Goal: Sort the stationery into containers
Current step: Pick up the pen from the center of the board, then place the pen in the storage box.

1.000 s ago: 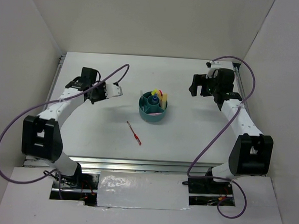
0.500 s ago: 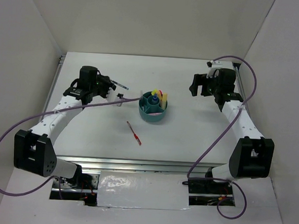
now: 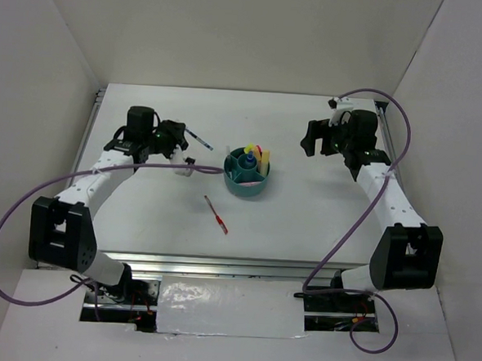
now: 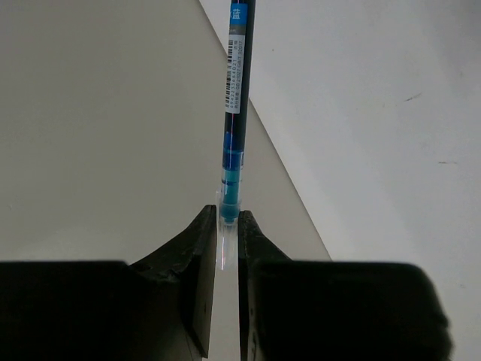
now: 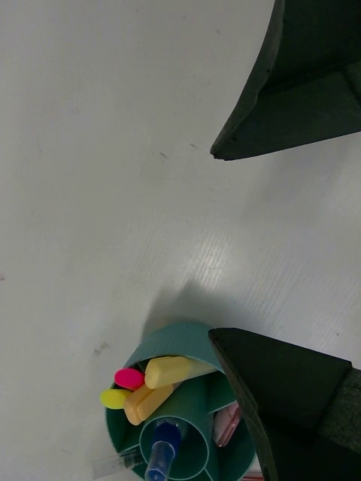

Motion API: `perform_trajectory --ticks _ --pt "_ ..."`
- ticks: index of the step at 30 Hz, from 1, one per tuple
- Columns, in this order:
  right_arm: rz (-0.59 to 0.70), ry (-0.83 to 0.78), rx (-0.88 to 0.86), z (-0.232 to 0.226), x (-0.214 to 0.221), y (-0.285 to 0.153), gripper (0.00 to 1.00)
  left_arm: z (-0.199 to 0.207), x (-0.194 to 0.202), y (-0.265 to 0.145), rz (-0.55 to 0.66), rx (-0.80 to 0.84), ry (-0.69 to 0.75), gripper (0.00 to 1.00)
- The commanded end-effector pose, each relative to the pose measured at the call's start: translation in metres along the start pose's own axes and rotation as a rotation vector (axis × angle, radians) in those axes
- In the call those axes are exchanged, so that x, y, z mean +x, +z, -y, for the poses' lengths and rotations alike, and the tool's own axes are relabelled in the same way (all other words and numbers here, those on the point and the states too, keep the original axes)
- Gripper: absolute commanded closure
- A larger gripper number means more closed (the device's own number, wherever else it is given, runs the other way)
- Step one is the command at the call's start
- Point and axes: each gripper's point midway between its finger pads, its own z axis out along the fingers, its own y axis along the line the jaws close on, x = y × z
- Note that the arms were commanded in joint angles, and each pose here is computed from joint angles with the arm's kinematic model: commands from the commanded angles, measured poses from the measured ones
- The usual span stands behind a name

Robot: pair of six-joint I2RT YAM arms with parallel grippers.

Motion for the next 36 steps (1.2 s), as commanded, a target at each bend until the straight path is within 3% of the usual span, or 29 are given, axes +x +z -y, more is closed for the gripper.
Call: perform_trajectory --ticks 1,6,15,24,29,34,36 --pt "0.053 -0.028 -0.012 -0.006 -0.015 -0.009 0.02 -0.053 -0.011 -0.004 0.079 -0.075 0.641 0.97" --pt "0.055 -0.024 -0.008 -0.005 -0.011 -0.011 0.02 -0.052 -0.020 0.006 0.175 -0.060 0.737 0.96" --pt "0.059 -0.019 0.005 -0.001 -0.008 -0.014 0.02 -0.052 -0.026 0.024 0.227 -0.001 0.868 0.95" --pt "0.073 -0.020 -0.007 -0.002 -0.013 -0.018 0.02 -0.057 -0.032 0.028 0.219 0.029 0.858 0.95" --pt "0.129 0.037 -0.216 -0.045 -0.058 -0.030 0.03 -0.070 -0.043 0.011 0.220 -0.054 0.849 0.95" --pt "0.144 0.075 -0.525 -0.123 -0.104 -0.024 0.07 -0.085 -0.061 -0.007 0.232 -0.136 0.862 0.96" --pt "0.087 0.101 -0.639 -0.159 -0.100 -0.011 0.07 -0.089 -0.067 -0.015 0.233 -0.151 0.863 0.95"
